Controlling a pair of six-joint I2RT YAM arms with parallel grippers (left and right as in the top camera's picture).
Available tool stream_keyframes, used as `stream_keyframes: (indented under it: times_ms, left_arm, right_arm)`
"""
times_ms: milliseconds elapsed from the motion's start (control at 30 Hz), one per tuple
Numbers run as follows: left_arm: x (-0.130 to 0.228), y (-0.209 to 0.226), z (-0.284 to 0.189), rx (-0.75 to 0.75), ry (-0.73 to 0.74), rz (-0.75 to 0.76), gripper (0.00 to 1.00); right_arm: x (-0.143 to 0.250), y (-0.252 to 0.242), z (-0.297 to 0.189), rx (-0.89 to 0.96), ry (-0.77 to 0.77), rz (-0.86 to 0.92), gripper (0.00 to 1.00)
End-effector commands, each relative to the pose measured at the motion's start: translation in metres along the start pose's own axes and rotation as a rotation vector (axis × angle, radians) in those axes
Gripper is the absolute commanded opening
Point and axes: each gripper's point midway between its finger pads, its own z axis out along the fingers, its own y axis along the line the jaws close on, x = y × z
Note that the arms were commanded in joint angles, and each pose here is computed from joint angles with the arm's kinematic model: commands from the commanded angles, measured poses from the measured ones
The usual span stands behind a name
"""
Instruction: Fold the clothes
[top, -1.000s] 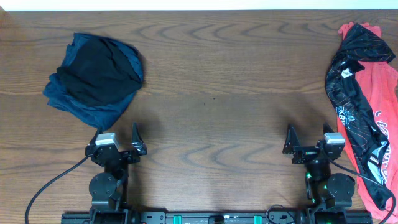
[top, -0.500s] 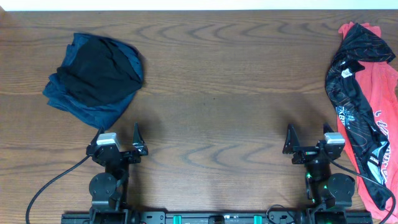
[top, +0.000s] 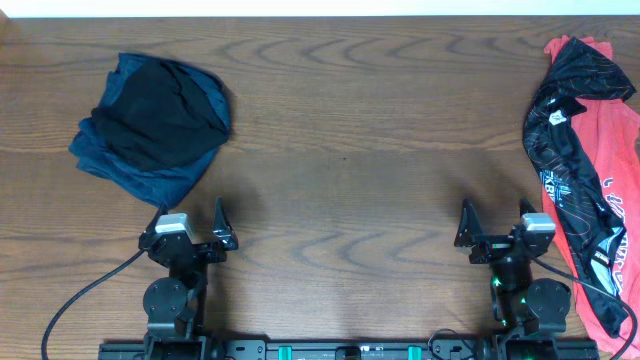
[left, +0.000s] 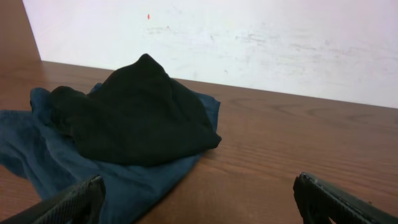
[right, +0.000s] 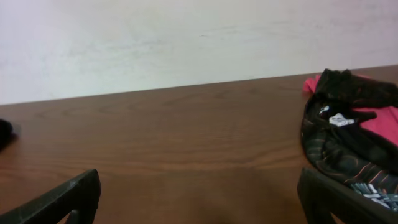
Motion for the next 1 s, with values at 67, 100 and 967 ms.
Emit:
stream_keyframes:
  times_ms: [67,100,967]
  left_arm:
    - [0.017,0.003,0.001,-0.011,0.053,-0.027,0.98]
    - [0.017,0.001,0.001,-0.001,0.053,-0.03,0.98]
    - [-0.026,-0.039,0.006,0.064,0.742,-0.082,0.98]
  right_arm:
    - [0.001,0.0,0.0,-0.001,0.003,0.168,0.99]
    - [0.002,0.001,0.0,-0.012,0.007,0.167,0.99]
    - [-0.005,-0.031,0.026,0.27,0.666,-0.017,0.99]
